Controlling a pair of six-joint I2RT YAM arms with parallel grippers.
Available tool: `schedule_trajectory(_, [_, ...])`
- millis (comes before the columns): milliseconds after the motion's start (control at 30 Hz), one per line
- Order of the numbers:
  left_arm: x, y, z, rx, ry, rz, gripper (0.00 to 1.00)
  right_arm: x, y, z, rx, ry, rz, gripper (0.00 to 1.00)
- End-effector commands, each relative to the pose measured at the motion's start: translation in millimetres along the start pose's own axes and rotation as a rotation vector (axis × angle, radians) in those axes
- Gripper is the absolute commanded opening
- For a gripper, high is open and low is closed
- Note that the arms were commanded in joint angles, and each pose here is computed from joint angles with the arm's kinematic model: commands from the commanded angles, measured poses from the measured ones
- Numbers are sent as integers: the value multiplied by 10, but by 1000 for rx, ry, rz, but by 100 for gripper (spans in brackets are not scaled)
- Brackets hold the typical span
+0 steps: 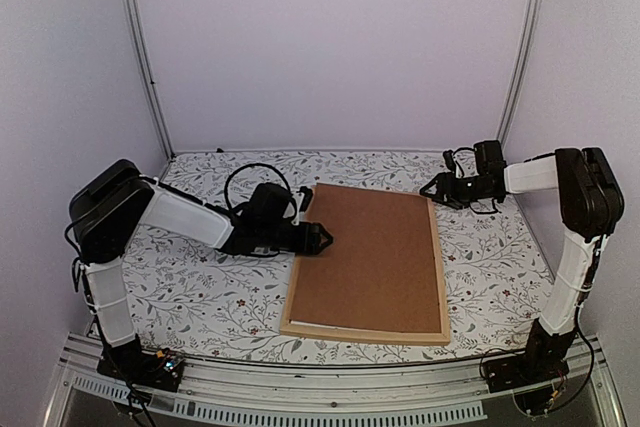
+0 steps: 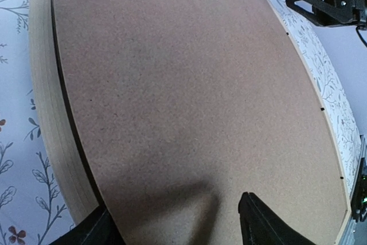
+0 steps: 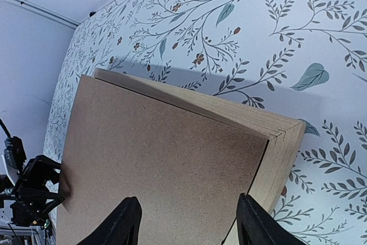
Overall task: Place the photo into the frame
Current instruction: Place the backboard on the frame body.
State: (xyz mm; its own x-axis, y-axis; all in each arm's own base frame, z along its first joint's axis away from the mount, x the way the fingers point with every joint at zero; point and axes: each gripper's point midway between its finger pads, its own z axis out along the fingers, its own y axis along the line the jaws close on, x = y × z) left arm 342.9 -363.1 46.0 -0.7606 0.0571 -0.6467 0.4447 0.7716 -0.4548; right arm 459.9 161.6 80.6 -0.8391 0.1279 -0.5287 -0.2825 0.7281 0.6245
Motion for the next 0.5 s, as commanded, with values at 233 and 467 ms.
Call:
schedule_trajectory(233, [450, 483, -8, -212, 143, 1, 77, 26, 58, -59, 6, -4, -16, 60])
schedule_trajectory(467, [449, 569, -17, -265, 143, 10, 86, 50, 61, -64, 2, -3, -14, 60])
